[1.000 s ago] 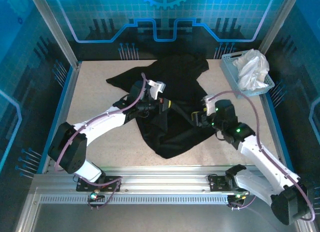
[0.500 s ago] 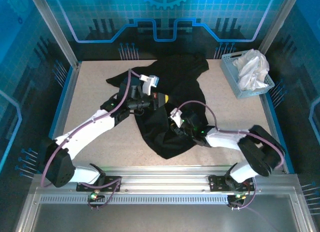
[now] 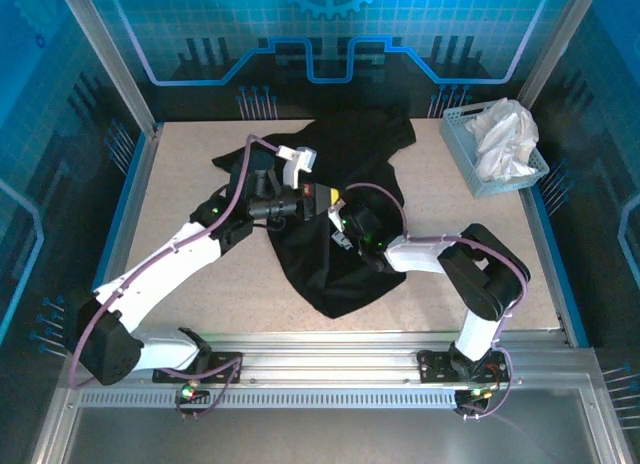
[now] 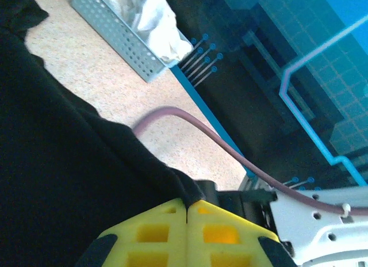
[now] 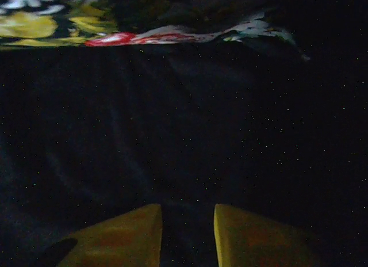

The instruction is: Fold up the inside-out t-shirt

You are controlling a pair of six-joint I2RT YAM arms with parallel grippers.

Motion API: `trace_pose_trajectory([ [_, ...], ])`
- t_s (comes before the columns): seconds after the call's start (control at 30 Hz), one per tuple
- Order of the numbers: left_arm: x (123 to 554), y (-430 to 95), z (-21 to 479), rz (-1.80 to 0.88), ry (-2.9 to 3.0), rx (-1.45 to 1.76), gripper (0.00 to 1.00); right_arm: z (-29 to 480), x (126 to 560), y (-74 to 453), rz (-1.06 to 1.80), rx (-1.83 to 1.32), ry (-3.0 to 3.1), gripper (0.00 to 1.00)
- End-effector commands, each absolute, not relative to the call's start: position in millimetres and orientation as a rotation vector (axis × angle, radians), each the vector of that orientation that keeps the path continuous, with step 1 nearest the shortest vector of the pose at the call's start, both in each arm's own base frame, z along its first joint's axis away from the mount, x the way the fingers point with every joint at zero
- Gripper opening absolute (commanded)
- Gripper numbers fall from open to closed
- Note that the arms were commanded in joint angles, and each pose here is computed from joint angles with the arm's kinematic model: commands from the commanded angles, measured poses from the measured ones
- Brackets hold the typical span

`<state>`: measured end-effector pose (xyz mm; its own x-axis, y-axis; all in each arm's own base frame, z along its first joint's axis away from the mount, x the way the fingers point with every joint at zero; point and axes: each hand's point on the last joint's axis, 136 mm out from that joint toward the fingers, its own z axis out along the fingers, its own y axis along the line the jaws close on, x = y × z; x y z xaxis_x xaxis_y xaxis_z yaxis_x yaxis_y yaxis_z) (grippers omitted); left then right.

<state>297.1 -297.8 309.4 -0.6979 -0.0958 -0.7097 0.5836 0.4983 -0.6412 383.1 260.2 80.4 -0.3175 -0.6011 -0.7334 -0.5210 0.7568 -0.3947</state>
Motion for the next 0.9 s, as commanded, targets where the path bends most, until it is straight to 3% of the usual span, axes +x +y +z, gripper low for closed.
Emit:
trace_pose_trajectory([
  [0.0,266,-313,363,-1.332,1.876,0.520,0.00,86,397,247,-0.175,-0.821,2.035,0.31],
  [0.53,235,-328,468,-1.475,1.613,0.635,0.00,75,416,254,-0.195,-0.837,2.286,0.39],
  [0.87,218,-316,500,-1.488,1.519,0.658,0.00,79,429,242,-0.217,-0.912,2.359,0.53],
])
